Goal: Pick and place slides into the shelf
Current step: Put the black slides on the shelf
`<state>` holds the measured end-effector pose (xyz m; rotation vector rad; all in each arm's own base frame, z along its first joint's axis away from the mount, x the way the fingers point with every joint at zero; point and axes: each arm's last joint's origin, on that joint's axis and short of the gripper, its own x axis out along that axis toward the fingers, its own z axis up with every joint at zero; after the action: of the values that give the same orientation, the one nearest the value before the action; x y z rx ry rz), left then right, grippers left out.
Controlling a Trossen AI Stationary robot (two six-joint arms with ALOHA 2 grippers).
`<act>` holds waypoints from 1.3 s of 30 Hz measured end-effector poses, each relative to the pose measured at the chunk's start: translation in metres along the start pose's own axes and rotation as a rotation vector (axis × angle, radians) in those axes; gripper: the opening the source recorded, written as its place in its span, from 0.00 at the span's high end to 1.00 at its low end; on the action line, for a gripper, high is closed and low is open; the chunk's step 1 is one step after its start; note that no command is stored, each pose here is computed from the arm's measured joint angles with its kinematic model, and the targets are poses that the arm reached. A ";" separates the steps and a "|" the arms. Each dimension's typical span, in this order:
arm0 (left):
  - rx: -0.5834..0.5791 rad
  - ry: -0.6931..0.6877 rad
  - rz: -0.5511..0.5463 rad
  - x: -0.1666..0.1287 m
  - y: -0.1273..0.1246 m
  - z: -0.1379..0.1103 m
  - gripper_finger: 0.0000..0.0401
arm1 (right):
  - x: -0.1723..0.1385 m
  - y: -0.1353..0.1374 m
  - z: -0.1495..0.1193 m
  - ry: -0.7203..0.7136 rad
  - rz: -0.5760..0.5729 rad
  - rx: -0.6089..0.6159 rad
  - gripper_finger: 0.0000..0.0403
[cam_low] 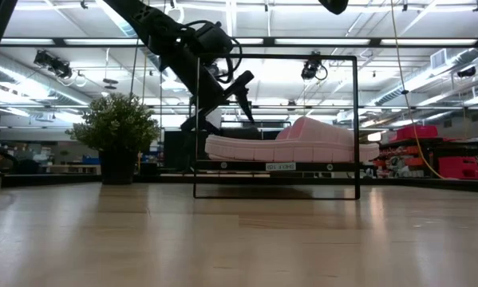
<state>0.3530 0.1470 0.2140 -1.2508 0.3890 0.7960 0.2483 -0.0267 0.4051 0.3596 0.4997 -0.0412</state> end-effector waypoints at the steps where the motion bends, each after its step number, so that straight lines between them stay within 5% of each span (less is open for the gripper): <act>1: -0.001 0.002 0.010 0.000 0.001 0.000 0.22 | 0.000 0.000 0.000 0.000 0.000 0.000 0.60; 39: -0.042 0.124 0.010 0.011 0.014 0.010 0.21 | 0.001 0.011 -0.003 0.015 0.036 -0.003 0.60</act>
<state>0.3490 0.1614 0.2002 -1.3426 0.4805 0.7403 0.2492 -0.0156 0.4051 0.3661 0.5076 -0.0033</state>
